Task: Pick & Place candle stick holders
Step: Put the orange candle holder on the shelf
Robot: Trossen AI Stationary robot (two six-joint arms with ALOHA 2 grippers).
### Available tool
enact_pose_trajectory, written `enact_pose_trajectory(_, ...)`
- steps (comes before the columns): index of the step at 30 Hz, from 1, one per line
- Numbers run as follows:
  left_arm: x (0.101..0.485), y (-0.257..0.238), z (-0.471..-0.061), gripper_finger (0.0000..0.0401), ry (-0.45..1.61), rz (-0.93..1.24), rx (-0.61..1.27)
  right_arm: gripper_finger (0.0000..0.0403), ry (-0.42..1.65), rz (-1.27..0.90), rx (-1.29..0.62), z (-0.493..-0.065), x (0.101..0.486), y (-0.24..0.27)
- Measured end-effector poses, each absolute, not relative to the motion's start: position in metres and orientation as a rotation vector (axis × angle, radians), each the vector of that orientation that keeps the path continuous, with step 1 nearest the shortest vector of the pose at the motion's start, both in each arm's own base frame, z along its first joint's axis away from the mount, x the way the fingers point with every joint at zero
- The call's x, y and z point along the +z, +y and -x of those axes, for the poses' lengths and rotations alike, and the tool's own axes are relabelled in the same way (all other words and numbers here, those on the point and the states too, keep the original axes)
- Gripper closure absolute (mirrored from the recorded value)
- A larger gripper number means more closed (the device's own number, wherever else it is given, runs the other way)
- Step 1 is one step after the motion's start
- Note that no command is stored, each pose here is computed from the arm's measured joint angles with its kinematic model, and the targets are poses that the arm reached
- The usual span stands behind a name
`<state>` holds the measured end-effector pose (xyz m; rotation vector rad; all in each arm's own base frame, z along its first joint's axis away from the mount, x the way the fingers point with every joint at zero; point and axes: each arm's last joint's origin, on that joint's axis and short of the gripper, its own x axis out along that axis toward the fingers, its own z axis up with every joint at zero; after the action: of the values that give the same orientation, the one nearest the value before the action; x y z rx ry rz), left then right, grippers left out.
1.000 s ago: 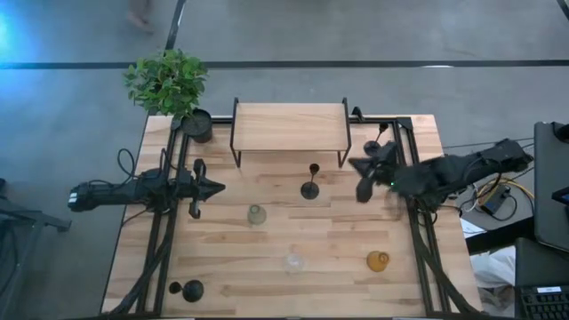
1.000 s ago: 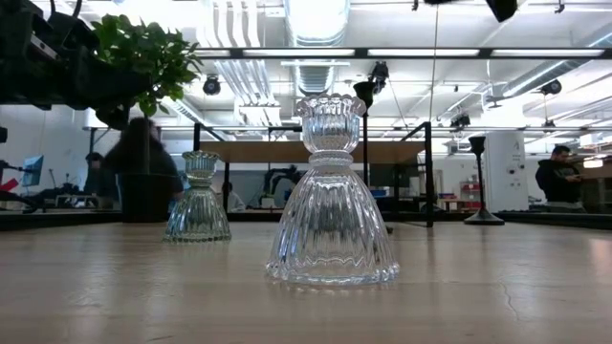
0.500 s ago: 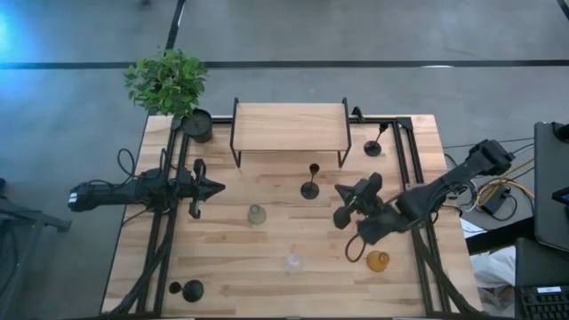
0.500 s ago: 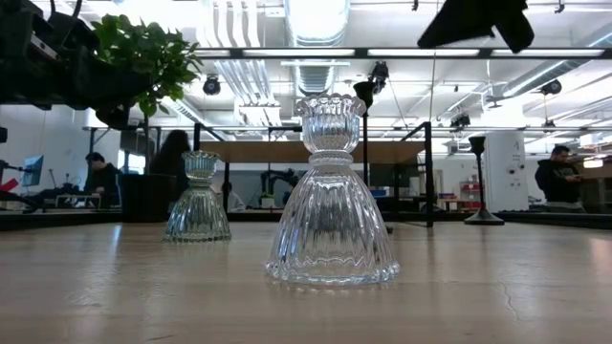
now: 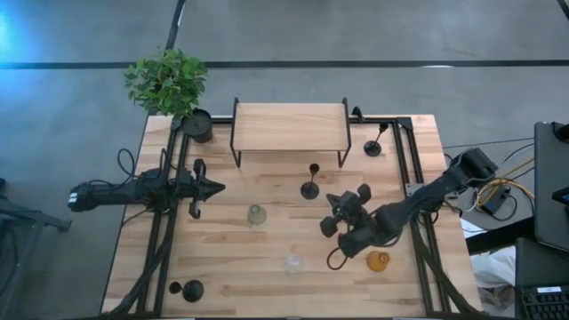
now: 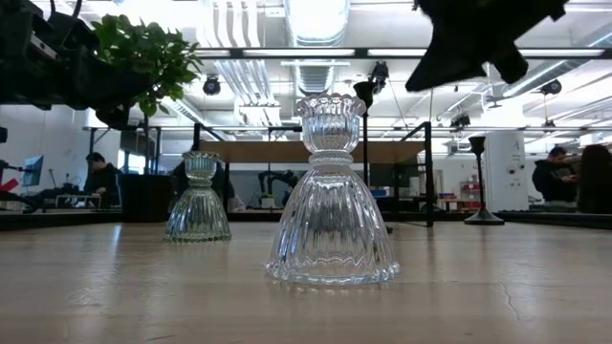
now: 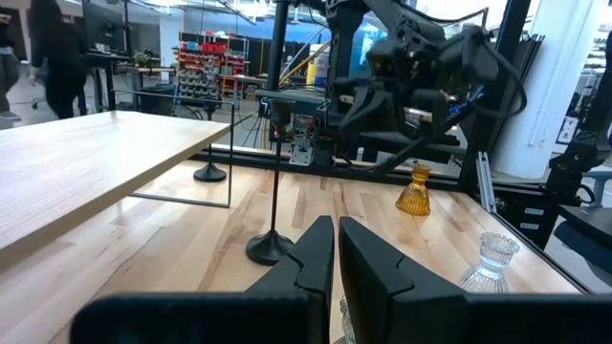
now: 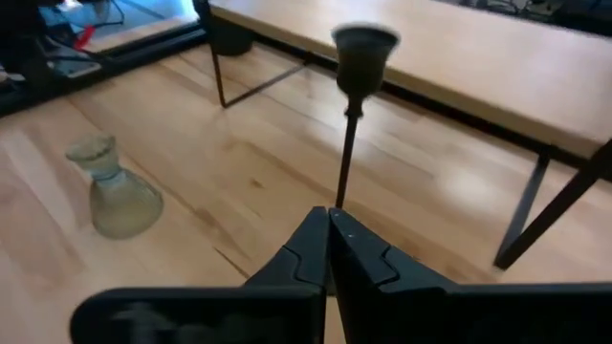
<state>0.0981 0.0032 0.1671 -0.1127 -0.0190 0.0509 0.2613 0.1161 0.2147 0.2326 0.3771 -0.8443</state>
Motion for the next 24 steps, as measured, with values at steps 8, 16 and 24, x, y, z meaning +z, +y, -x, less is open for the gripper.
enact_pose_trajectory(8, 0.167, 0.003, -0.098, 0.0375, -0.018, 0.113, 0.051, 0.0392, 0.380, -0.280, -0.899, -0.270, 0.198, 0.112)
enact_pose_trajectory(16, 0.167, 0.003, -0.098, 0.0375, -0.018, 0.113, 0.051, 0.0334, 0.421, -0.288, -0.890, -0.268, 0.199, 0.109)
enact_pose_trajectory(24, 0.167, 0.003, -0.098, 0.0375, -0.018, 0.113, 0.051, 0.0260, 0.570, -0.332, -0.872, -0.255, 0.195, 0.113)
